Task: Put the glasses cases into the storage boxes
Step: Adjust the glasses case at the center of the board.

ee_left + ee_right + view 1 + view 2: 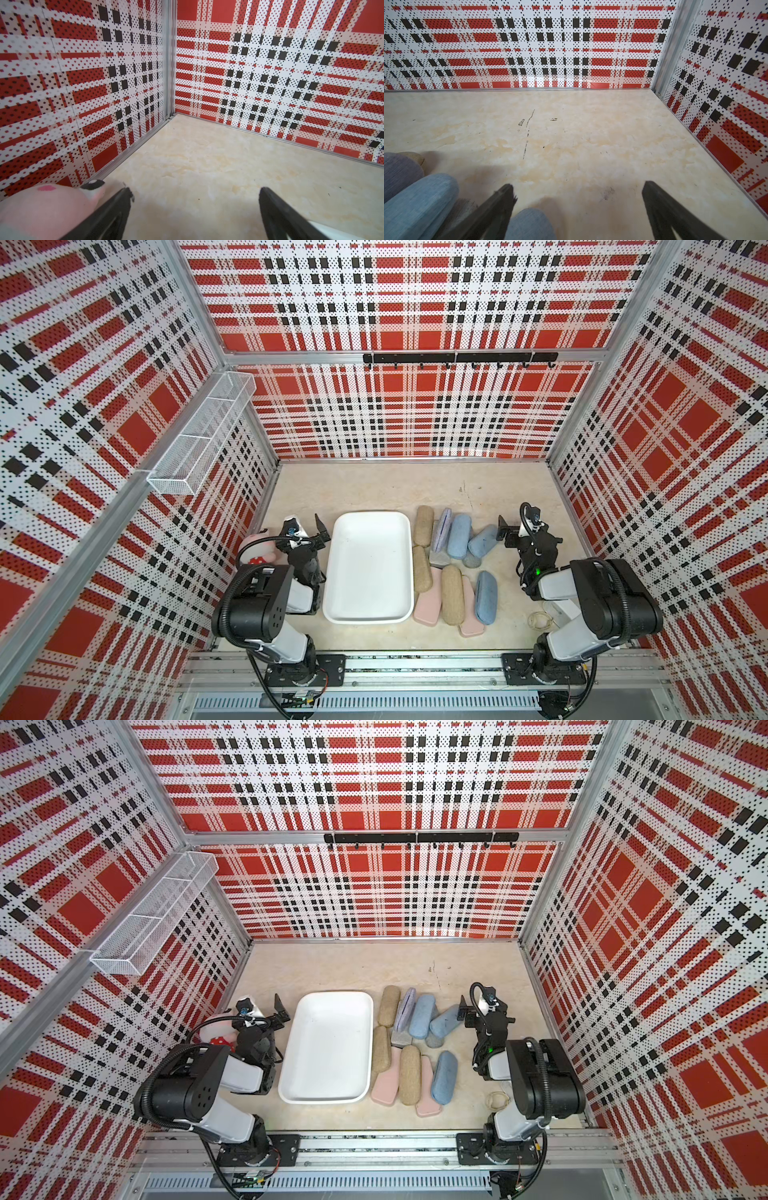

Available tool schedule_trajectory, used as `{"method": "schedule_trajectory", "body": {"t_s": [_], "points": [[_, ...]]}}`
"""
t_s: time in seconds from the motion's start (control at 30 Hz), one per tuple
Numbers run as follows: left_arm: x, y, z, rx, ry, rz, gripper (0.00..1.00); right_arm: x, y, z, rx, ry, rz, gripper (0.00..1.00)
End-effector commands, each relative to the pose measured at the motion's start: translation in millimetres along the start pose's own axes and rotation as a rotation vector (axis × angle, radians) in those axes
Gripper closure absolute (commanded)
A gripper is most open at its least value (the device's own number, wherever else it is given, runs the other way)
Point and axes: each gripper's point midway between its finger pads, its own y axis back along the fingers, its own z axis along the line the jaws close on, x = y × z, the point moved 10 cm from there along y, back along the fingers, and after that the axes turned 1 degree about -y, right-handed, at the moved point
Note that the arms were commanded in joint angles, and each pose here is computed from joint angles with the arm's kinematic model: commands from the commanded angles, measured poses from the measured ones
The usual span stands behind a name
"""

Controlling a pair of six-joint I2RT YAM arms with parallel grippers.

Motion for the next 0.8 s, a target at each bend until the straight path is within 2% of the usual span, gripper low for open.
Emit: {"method": "schedule_trajectory", "body": {"t_s": [0.0,0.07,0.13,0.2,0.27,0.3,0.37,0.4,0.43,0.47,0.53,0.6,0.67,0.77], "points": [[-4,-2,-1,-0.007,-0.001,-0.02,0.02,-3,1,0,-0.005,0.015,-0.021,0.0],[-4,-2,-1,-0.008,-0.002,-0.02,0.02,-5,2,-1,0.008,0.013,-0.032,0.0],[-9,0,-3,-0.003,-0.012,-0.038,0.02,-21,5,-1,0.078,0.011,-0.024,0.0],[-23,-7,-12,-0.034,-0.048,0.003,0.02,-64,8,8,0.17,-0.004,-0.002,0.0],[-51,-14,-21,-0.165,-0.041,-0.015,0.02,-109,19,16,0.181,-0.163,0.075,0.0],[-72,-13,-25,-0.25,0.007,-0.054,0.02,-122,27,18,0.148,-0.257,0.101,0.0],[-110,-11,-33,-0.307,0.175,-0.068,0.02,-117,41,14,0.172,-0.444,0.092,0.0],[-129,-9,-40,-0.267,0.259,-0.054,0.01,-108,47,8,0.229,-0.58,0.108,0.0],[-141,-7,-47,-0.23,0.31,-0.039,0.01,-102,49,3,0.233,-0.646,0.147,0.0],[-151,0,-62,-0.185,0.348,-0.014,0.01,-100,46,3,0.181,-0.681,0.225,0.0],[-163,11,-90,-0.091,0.313,0.039,0.01,-99,37,8,0.252,-0.647,0.425,0.0],[-166,25,-119,0.014,0.248,0.126,0.03,-101,29,18,0.38,-0.541,0.609,0.0],[-160,36,-141,0.129,0.234,0.242,0.04,-102,25,24,0.486,-0.486,0.748,0.0],[-140,51,-161,0.264,0.218,0.397,0.07,-96,22,45,0.466,-0.399,0.851,0.0]]}}
